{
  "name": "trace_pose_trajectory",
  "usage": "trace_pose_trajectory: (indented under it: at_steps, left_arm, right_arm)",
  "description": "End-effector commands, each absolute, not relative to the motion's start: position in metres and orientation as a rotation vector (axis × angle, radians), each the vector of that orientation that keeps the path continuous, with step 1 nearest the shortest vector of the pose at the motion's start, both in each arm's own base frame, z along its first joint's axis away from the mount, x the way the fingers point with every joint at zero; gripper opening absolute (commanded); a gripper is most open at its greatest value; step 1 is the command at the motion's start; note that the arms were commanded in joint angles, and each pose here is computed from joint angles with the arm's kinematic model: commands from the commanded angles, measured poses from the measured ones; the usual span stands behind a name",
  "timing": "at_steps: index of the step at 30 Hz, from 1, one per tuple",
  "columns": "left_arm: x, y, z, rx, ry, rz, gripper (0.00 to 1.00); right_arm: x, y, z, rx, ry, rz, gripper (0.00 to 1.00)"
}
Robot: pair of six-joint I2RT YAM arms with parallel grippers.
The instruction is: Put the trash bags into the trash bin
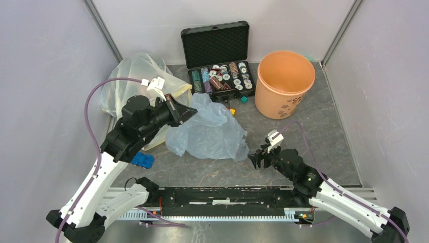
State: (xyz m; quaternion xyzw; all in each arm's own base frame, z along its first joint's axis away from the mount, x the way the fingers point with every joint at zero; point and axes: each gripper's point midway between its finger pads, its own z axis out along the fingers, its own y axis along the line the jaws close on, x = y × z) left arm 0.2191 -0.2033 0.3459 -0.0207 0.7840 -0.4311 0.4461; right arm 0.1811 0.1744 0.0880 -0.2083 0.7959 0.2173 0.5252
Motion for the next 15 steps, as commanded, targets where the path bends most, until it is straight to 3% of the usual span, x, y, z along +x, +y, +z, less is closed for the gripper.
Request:
trace_pose_trajectory:
  at_steps: [1, 9, 15]
  left_arm:
    - [0.208, -0.215, 0.353, 0.133, 1.903, -1.12, 0.02]
    - [0.201, -0.217, 0.35, 0.176, 1.894, -1.146, 0.02]
    - [0.197, -0.212, 0.355, 0.207, 1.893, -1.111, 0.02]
  right_arm:
    - [0.18, 0.198, 0.14, -0.558, 1.748, 0.644, 0.82]
    - [0.188, 0.227, 0.173, -0.562, 1.684, 0.744, 0.9]
    - [0.183, 0.262, 0.21, -0.741, 1.568, 0.833, 0.97]
